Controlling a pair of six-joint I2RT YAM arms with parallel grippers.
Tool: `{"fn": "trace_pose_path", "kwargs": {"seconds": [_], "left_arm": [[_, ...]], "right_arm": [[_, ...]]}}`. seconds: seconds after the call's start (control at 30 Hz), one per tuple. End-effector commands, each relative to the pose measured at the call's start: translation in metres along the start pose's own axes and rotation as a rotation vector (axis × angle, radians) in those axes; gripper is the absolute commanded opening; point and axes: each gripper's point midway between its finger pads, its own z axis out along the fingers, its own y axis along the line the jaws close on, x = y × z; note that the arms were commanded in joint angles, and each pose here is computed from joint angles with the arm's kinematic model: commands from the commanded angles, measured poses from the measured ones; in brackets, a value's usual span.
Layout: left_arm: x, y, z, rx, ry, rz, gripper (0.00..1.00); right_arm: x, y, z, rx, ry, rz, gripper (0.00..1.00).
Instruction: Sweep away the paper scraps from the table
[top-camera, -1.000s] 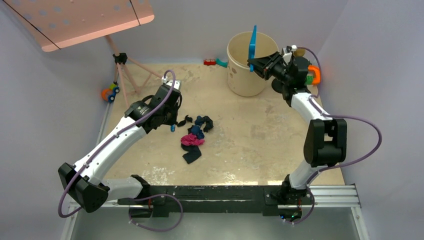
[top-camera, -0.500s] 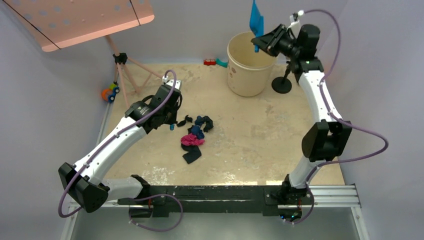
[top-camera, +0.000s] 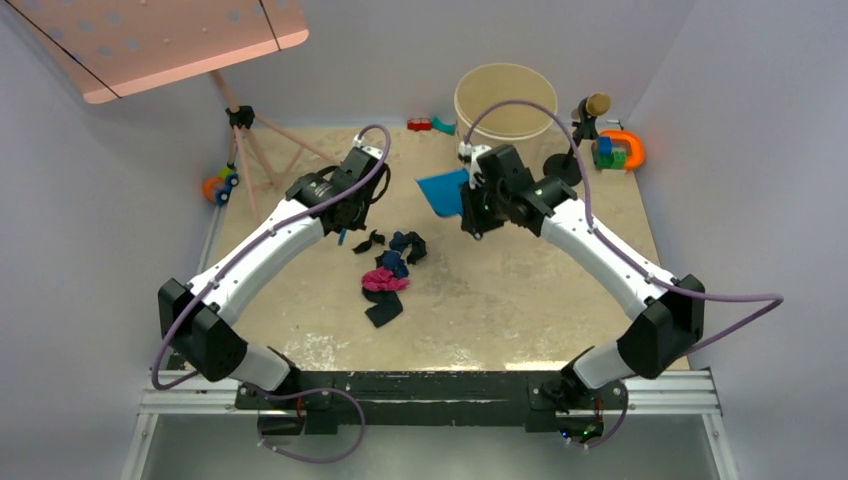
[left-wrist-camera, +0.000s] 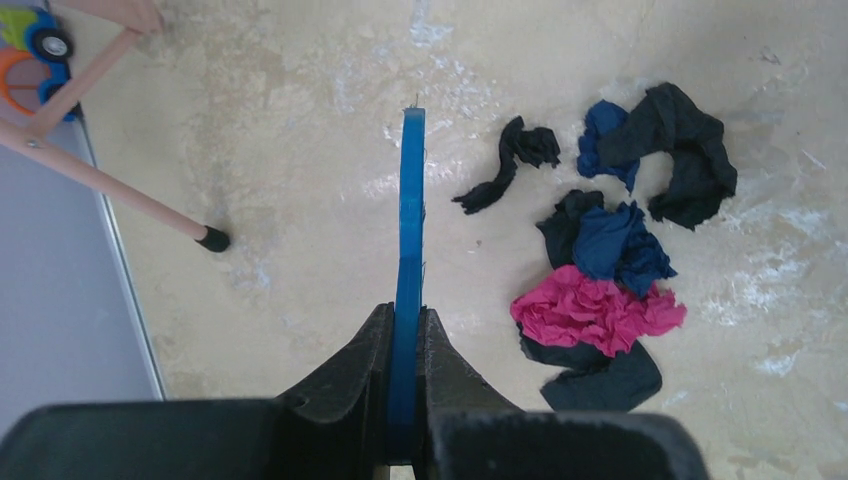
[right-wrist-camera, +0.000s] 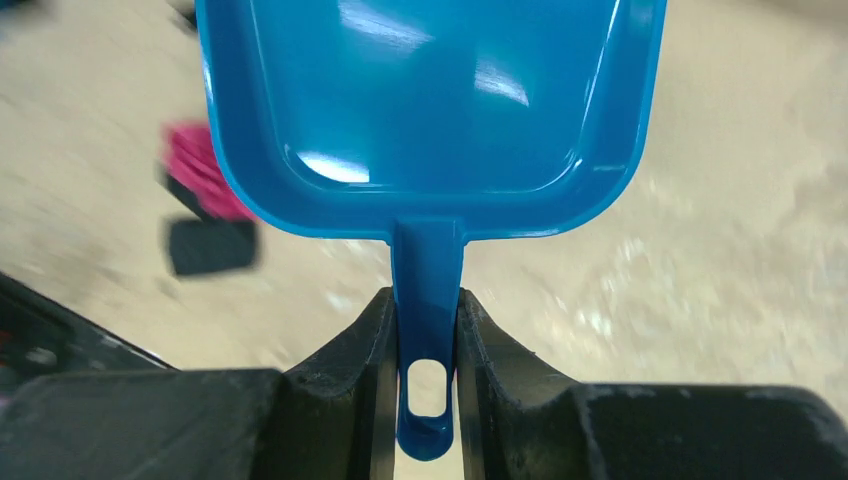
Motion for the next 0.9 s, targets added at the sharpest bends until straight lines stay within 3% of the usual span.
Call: {"fn": "trace_pose_path", "kwargs": {"seconds": [0.0, 0.27, 0.47, 0.87], "left_arm": [[-0.024, 0.018, -0.004, -0.093, -0.037, 0.02, 0.0], [-0.027, 0.016, 0.02, -0.123, 0.048, 0.041, 0.0], [-0.036, 0.014, 0.04, -0.128, 0.097, 0.067, 0.0], [-0.042, -0.019, 0.077, 0.057, 0.158, 0.191, 0.0]], "right_arm": [[0.046, -0.023, -0.026, 0.124, 0.051, -0.092, 0.0], [0.122, -0.018, -0.017, 0.151, 0.248, -0.198, 0.0], [0.15, -0.014, 0.007, 0.19, 0.376, -0.256, 0.0], [0.184, -0.004, 0.05, 0.15, 0.514, -0.366, 0.0]]}}
